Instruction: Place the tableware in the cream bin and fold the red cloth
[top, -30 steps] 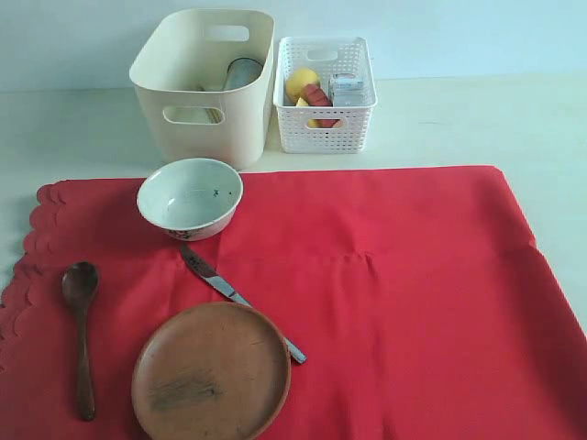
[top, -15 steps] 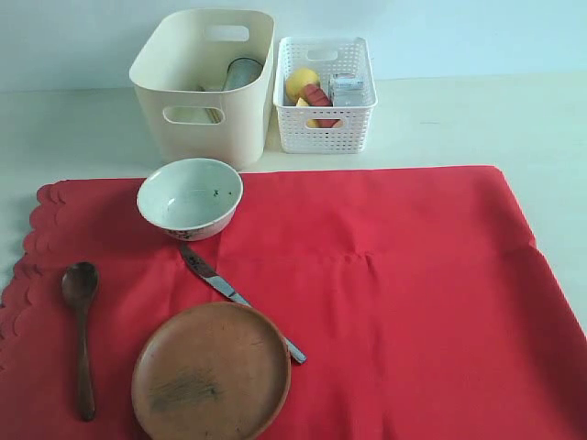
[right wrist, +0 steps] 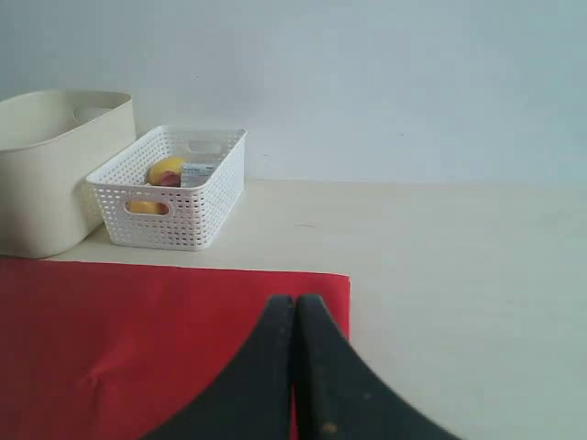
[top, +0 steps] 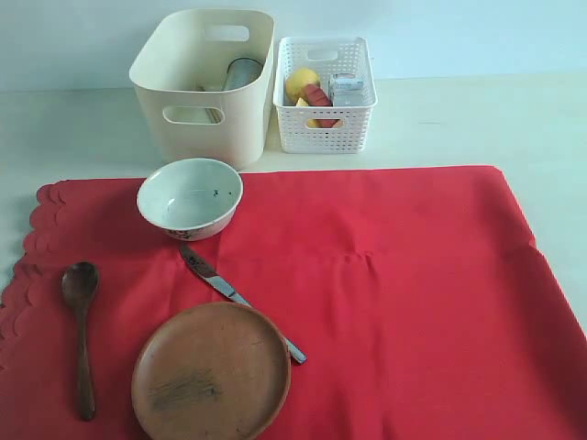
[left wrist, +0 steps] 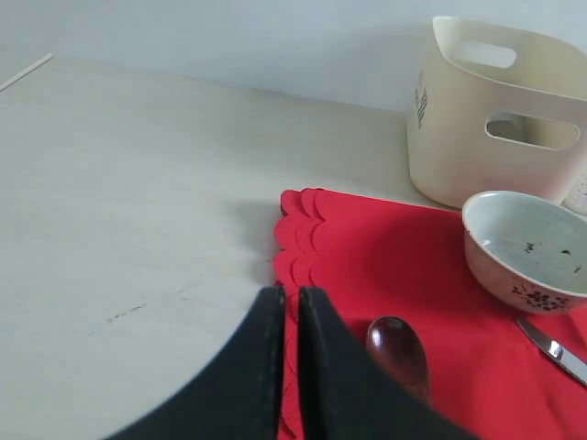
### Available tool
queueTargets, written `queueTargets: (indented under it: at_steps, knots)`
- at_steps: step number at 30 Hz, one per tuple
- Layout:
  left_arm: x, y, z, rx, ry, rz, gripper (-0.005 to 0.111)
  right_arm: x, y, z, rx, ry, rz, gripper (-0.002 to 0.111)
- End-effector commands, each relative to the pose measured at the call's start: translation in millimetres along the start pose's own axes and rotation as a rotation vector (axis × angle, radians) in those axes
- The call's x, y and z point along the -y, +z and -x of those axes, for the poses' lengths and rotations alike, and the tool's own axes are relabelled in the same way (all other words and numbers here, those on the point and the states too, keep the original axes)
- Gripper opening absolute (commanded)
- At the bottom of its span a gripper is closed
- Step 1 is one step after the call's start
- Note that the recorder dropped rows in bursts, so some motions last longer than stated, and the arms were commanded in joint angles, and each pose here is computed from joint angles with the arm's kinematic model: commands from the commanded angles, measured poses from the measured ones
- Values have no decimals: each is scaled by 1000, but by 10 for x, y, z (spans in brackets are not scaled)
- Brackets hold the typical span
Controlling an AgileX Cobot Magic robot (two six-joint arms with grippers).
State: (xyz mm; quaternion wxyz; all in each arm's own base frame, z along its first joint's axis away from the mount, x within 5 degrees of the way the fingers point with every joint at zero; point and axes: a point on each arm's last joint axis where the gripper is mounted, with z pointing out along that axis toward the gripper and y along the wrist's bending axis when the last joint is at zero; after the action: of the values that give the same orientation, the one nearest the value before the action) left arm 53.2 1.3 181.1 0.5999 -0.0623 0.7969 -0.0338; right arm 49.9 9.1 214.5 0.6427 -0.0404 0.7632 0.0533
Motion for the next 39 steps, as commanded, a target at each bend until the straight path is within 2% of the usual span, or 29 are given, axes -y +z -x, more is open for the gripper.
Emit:
queueTargets:
  at_steps: [1,38,39]
  knots:
    - [-2,-1,-4,8,-1,1,8,12,-4,-15,0,-23,-17,0]
    - [7,-2,-11,-3,9,-17,8,14,-6,-14,-4,-27,-18,0]
    - [16,-19,56,8,9,-18,8,14,-6,-14,-4,-27,-18,0]
